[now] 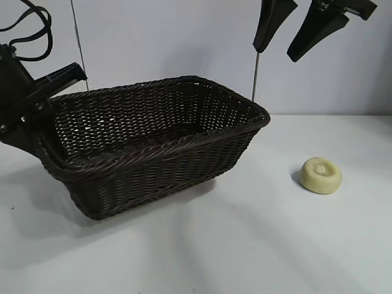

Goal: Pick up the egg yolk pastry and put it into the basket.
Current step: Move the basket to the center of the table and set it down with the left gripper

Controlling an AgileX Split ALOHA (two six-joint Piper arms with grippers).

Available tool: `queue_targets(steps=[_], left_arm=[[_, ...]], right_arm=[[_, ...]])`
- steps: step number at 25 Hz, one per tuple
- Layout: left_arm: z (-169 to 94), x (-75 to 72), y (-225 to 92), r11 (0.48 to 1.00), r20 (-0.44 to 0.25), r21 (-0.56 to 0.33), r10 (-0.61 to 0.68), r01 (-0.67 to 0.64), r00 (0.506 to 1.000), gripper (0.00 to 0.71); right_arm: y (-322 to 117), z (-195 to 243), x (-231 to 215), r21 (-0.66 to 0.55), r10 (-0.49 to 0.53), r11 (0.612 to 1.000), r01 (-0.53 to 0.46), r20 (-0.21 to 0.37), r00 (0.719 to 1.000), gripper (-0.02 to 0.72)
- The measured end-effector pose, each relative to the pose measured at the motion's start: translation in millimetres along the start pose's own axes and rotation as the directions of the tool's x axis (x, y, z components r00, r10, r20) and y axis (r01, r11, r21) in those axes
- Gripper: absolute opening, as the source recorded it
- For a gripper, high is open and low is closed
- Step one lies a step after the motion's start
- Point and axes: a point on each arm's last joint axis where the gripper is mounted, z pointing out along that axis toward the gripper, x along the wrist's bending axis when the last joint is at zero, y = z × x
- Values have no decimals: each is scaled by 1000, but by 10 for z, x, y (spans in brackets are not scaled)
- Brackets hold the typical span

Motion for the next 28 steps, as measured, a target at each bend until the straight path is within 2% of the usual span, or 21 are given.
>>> queue_targets(steps=[6,15,22,28], left_arm=[[14,-146,142,982,-10,83,171,-170,985,100],[44,-408,435,895,29,153,419,-419,907,100],[115,-472,547,863,40,169,476,-476,878,99],[302,-494,520,848,39,213,489,-485,871,99]], right_arm=[[-1,0,0,1,0,1000,0,0,1000,403],[-2,0,0,2,1,1000,-1,0,1000,403],[-2,0,0,2,1,1000,-1,0,1000,403],[-2,0,-1,2,1,1000,-1,1,1000,403]])
